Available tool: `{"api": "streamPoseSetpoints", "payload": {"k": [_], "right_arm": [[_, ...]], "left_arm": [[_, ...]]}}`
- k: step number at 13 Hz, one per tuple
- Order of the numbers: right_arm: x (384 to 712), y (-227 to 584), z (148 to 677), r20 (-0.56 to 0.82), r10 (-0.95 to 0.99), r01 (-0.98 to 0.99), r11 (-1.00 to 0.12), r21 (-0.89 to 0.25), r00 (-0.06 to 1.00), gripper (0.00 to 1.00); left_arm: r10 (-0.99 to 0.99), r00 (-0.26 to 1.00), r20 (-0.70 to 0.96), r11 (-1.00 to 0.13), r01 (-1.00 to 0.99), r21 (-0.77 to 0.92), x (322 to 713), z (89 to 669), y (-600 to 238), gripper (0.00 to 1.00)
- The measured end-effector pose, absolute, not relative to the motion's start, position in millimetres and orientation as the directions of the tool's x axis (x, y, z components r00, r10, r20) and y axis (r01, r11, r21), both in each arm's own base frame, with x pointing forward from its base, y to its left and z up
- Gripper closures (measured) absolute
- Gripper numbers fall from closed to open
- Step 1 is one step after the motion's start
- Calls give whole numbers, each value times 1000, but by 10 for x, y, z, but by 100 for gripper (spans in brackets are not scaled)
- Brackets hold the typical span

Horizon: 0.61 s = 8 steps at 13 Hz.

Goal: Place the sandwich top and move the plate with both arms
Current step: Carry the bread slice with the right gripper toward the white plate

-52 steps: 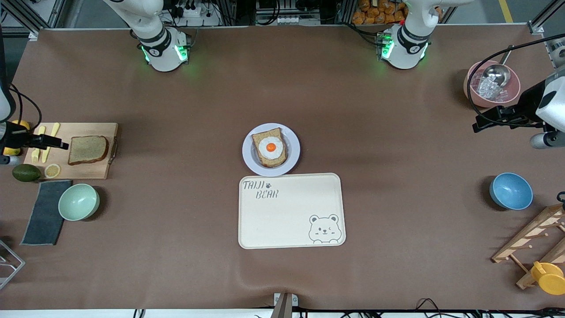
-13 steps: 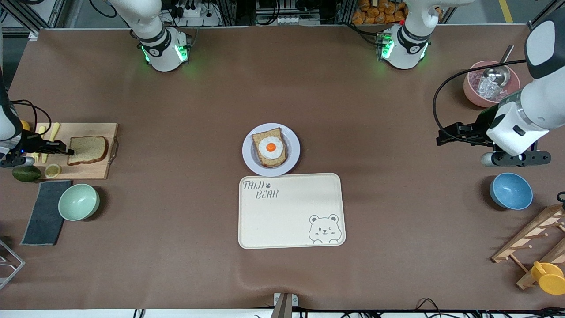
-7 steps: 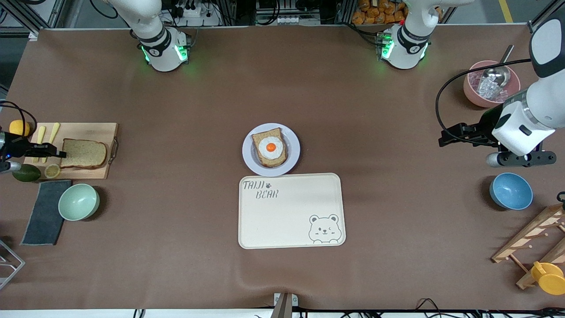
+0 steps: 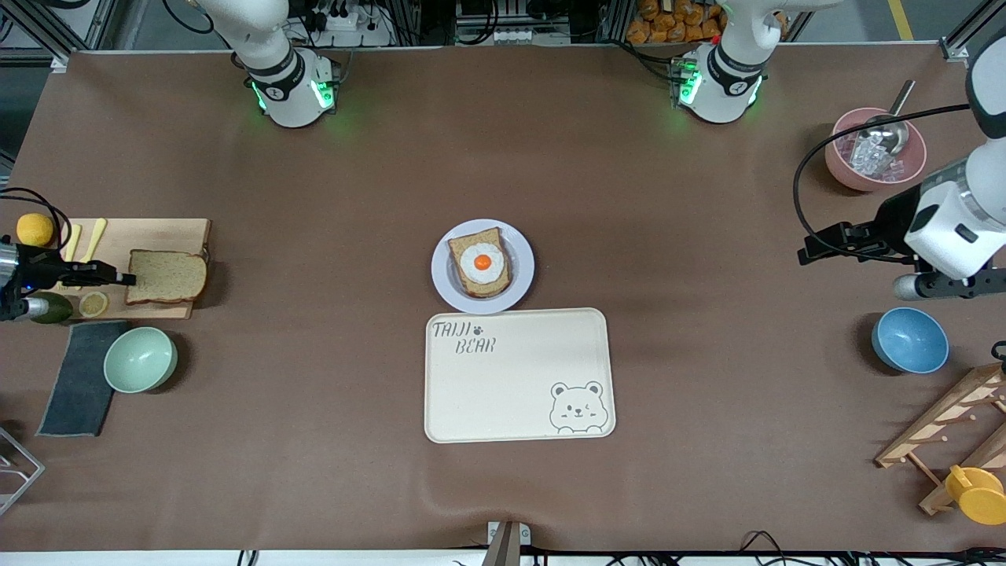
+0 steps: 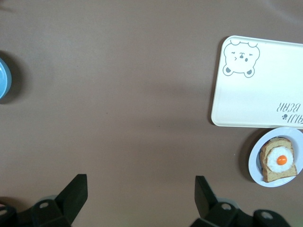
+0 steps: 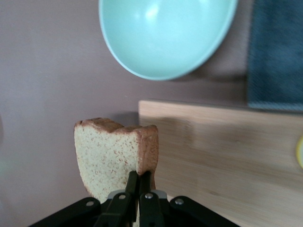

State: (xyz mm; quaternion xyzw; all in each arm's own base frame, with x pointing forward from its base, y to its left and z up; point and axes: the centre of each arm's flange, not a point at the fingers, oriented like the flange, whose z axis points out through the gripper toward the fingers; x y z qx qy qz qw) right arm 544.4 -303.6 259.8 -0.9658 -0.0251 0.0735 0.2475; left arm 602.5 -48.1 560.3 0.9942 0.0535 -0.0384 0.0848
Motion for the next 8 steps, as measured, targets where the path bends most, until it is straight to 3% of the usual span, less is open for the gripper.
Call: {"api": "streamPoseSetpoints", "payload": {"k": [8], "right_arm": [[5826, -2242, 2822, -191, 57, -51, -855, -516, 980, 96]], "left_arm": [[99, 990, -100, -979, 115, 169, 6036, 5523, -495, 0]]}}
